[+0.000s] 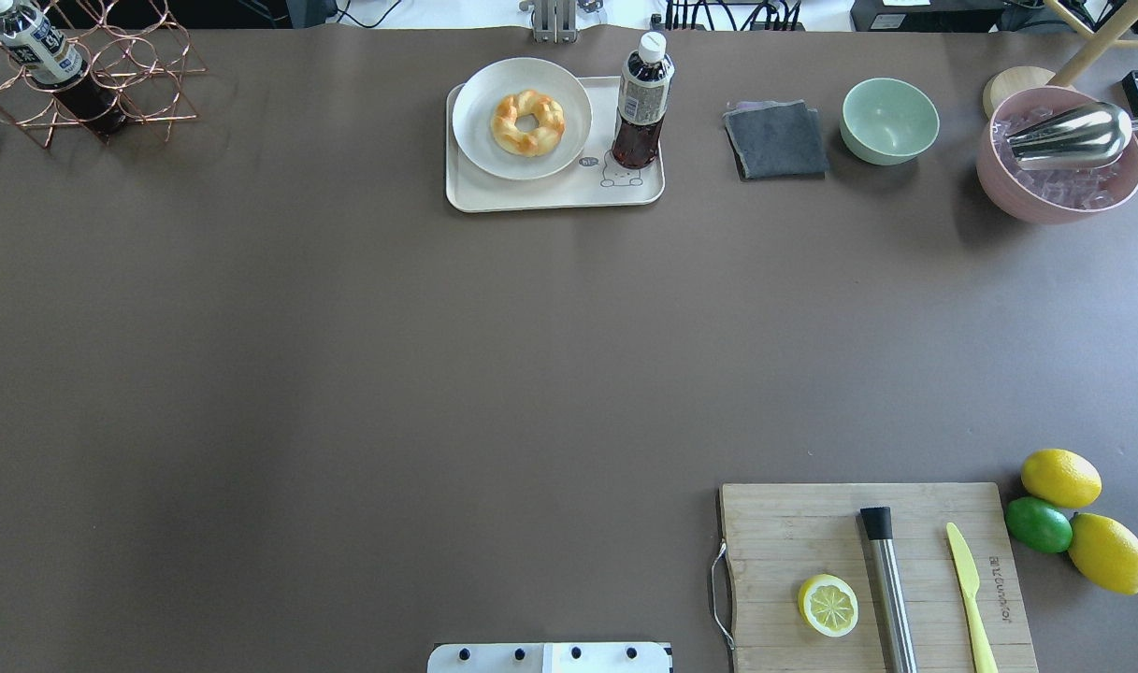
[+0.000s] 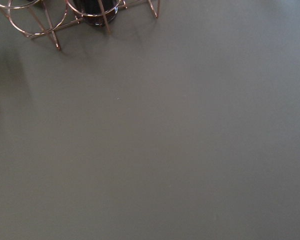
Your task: Place donut on tray
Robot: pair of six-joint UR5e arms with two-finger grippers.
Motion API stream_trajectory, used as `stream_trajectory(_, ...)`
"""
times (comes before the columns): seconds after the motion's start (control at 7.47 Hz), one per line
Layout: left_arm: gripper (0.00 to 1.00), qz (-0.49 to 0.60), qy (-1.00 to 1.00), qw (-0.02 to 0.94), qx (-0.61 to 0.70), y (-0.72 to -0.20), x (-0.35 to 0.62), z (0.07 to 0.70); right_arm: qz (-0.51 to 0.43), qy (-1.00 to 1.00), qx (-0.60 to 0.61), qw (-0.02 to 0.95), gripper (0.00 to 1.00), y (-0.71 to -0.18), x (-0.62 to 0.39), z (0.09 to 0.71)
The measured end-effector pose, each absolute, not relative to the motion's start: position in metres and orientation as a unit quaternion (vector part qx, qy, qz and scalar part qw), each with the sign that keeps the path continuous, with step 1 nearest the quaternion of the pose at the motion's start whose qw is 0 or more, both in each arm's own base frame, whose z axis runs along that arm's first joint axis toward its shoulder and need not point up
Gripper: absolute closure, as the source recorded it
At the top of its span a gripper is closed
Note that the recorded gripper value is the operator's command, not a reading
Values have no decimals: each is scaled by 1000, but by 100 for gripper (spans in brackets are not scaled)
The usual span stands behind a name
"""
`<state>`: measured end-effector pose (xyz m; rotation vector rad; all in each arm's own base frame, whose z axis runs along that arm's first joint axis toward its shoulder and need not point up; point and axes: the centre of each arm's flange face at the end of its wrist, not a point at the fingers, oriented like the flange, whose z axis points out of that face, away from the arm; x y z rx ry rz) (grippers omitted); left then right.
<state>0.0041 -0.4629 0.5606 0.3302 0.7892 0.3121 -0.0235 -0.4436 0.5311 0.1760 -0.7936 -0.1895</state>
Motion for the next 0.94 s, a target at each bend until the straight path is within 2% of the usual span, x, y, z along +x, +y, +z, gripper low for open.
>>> stream_trajectory(0.4,3,207,349,901,156,-435,-73,602,-125,-348,60,927,0,-427,33,567)
stream_trajectory(0.94,3,181,341,912,138,-425,-84,610,-128,-332,30,934,0,-409,46,608)
